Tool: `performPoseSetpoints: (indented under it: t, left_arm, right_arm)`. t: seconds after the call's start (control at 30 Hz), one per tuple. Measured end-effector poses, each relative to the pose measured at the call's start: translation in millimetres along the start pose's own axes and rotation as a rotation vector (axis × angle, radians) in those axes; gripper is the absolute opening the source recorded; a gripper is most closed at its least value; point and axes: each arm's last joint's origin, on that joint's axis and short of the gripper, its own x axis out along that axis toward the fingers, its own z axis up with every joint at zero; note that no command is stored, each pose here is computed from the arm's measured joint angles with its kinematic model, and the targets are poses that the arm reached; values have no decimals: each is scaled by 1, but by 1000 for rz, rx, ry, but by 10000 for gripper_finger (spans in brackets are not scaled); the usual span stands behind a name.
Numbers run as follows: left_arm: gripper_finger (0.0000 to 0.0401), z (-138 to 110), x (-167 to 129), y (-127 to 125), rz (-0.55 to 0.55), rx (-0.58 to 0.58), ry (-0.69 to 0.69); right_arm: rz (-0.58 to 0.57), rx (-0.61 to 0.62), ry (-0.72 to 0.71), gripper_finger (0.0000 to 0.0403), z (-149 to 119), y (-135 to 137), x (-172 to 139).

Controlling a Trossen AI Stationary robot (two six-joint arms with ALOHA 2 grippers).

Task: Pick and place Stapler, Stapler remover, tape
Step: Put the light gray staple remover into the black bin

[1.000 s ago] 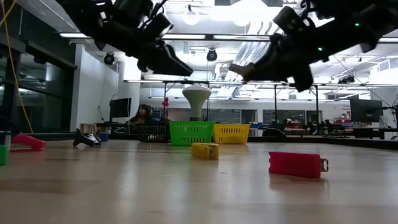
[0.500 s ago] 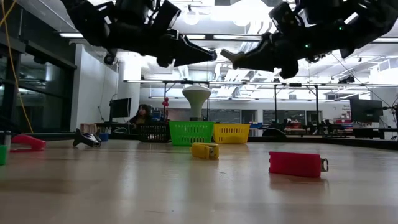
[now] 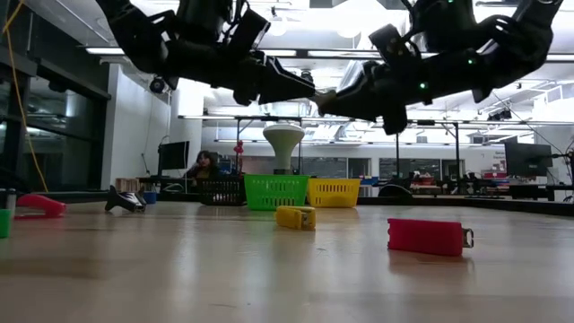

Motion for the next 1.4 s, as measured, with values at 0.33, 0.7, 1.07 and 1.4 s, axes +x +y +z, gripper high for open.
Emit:
performPoseSetpoints:
  t: [0.33, 0.7, 1.07, 1.4]
  left_arm:
    - [236, -2, 0, -1, -13, 25, 25]
    - [236, -5, 0, -1, 10, 40, 66]
    - [183, -6, 0, -1, 13, 39, 76]
    - [104, -5, 0, -2, -10, 38, 64]
  right_arm:
    - [10, -1, 22, 84, 1, -4, 6]
    - [15, 9, 19, 84, 1, -3, 5]
    - [19, 21, 15, 84, 2, -4, 6]
    - [22, 20, 22, 84, 1, -3, 6]
